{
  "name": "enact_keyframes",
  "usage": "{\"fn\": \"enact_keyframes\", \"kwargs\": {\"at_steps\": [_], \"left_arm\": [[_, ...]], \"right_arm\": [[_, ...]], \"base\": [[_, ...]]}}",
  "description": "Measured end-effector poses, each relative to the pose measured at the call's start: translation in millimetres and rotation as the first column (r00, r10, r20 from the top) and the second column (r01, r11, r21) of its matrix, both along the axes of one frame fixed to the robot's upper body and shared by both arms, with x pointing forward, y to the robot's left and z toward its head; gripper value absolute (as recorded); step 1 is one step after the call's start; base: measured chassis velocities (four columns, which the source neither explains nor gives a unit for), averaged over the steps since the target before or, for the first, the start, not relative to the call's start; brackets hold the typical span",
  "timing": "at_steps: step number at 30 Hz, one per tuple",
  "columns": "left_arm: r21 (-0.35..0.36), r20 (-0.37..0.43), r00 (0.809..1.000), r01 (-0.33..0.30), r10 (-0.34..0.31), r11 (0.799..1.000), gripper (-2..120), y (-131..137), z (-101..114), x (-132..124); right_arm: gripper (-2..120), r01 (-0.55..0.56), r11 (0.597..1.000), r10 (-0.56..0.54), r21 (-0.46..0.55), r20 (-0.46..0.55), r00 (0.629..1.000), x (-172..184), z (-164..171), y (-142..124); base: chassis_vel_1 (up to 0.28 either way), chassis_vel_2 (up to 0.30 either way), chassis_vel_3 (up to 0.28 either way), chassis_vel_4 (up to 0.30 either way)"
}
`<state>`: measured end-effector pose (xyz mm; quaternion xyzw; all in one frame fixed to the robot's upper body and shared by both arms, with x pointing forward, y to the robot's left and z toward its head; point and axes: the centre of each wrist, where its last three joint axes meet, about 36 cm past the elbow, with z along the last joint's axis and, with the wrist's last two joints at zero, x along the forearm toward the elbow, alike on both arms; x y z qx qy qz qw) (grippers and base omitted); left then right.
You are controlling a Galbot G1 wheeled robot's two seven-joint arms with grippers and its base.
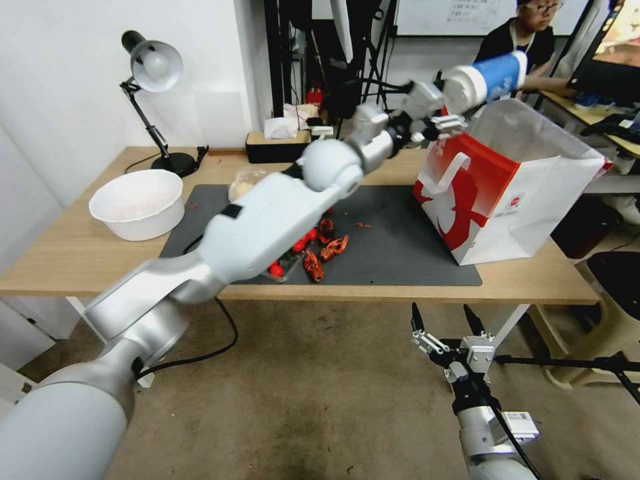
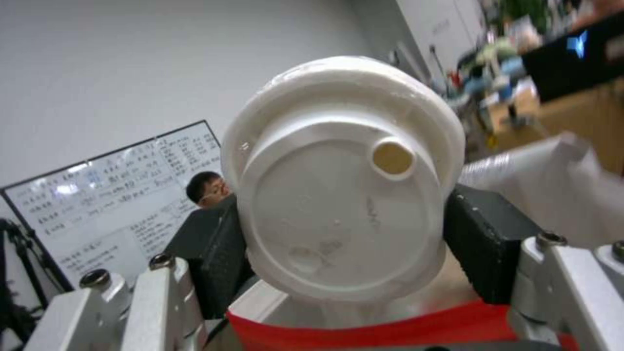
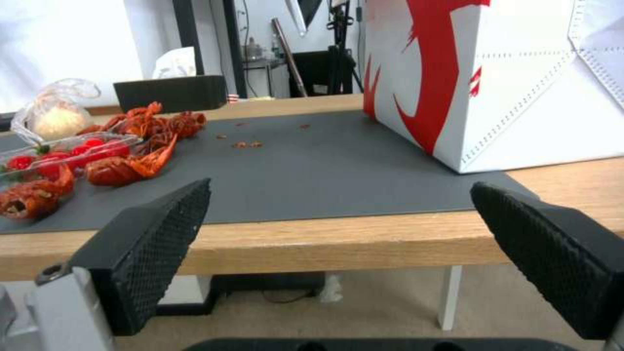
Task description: Pick up the trash from the table and place it into the takeout bag.
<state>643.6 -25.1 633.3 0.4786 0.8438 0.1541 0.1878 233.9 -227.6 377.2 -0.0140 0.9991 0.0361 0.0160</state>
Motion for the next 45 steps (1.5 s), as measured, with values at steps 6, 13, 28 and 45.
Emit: {"fn": "enact_keyframes", "kwargs": {"at_steps": [6, 13, 28, 45], "left_arm": [[0.113, 0.086, 0.996, -0.034, 0.025, 0.993, 65, -12.3, 18.7, 10.9], [0.158, 0.105, 0.994, -0.051, 0.034, 0.986, 65, -17.8, 21.6, 17.7], [0.154, 0.098, 0.995, -0.039, 0.024, 0.987, 95, -25.3, 19.9, 14.9], [0.040, -0.041, 0.991, -0.126, 0.127, 0.991, 100, 1.7, 11.0, 4.3]], "right_arm": [[100, 0.003, 1.000, -0.003, -0.002, 0.001, 1.000, -0.1, -2.1, -1.7], [100, 0.003, 1.000, -0.003, 0.000, 0.004, 1.000, 1.4, -3.2, -2.2], [100, 0.003, 1.000, -0.003, 0.002, 0.004, 1.000, 2.5, -5.8, -2.4], [100, -0.004, 1.000, 0.004, 0.001, 0.012, 1.000, 4.7, -3.1, -2.3]], "base": [[0.000, 0.000, 0.000, 0.000], [0.000, 0.000, 0.000, 0.000], [0.000, 0.000, 0.000, 0.000], [0.000, 0.000, 0.000, 0.000]]}}
